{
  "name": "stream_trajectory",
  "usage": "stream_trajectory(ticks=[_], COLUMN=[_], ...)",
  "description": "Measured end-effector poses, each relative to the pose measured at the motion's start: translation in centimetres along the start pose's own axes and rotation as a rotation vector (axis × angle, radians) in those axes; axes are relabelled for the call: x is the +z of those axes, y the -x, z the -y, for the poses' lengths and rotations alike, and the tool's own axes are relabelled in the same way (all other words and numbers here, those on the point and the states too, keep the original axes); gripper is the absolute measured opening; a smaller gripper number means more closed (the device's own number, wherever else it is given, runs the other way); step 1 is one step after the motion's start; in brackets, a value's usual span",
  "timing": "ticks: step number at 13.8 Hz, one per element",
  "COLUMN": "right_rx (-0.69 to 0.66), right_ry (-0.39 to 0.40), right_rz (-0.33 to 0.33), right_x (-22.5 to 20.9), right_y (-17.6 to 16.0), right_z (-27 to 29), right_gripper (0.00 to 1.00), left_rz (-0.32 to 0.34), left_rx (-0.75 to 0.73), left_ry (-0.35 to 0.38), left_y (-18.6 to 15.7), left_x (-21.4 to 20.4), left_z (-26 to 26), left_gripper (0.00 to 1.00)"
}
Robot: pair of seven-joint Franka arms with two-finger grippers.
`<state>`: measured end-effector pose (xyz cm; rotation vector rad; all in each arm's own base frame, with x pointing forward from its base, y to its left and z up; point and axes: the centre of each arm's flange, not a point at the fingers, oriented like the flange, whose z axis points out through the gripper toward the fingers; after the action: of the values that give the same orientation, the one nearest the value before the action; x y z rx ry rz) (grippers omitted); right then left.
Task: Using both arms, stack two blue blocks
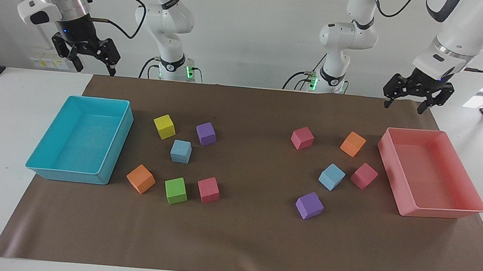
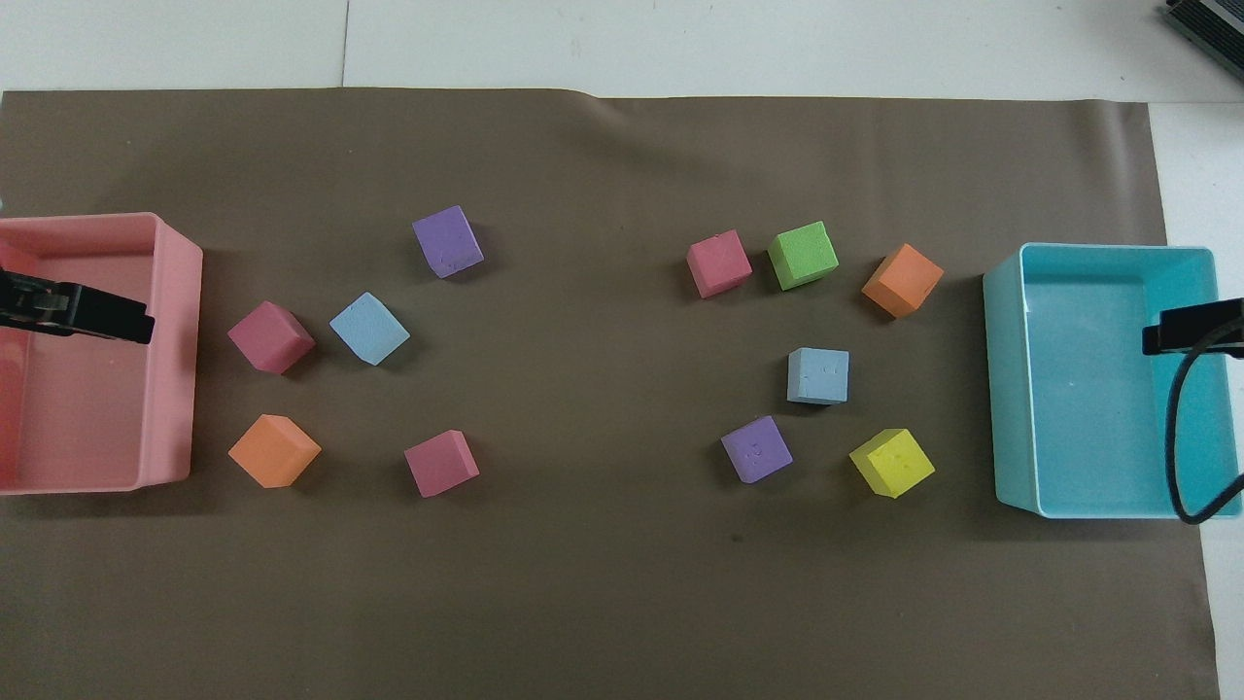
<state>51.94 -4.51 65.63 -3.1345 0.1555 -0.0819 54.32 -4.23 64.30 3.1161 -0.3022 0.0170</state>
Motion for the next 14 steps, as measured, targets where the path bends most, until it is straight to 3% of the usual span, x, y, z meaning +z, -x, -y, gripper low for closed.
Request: stream_trajectory(ticks=[6, 10, 14], right_rx=[-0.01, 0.045, -0.009], right_ry=[-0.001, -0.004, 0.003], right_rz=[0.014, 0.016, 0.05], right_x=[0.7, 6.3, 13.8], right_y=[0.2, -0.9, -2.1], right_z=[1.0, 8.1, 14.4], right_gripper=[1.0, 1.0, 1.0], left_rz=[-0.004, -0.044, -0.078], left_rx=[0.001, 0.001, 0.003], left_ry=[0.0, -0.005, -0.005], left_y=[0.0, -0.5, -2.7], left_x=[-0.1, -0.3, 1.6], left_z=[0.0, 0.0, 0.3], left_gripper=[1.0, 1.0, 1.0])
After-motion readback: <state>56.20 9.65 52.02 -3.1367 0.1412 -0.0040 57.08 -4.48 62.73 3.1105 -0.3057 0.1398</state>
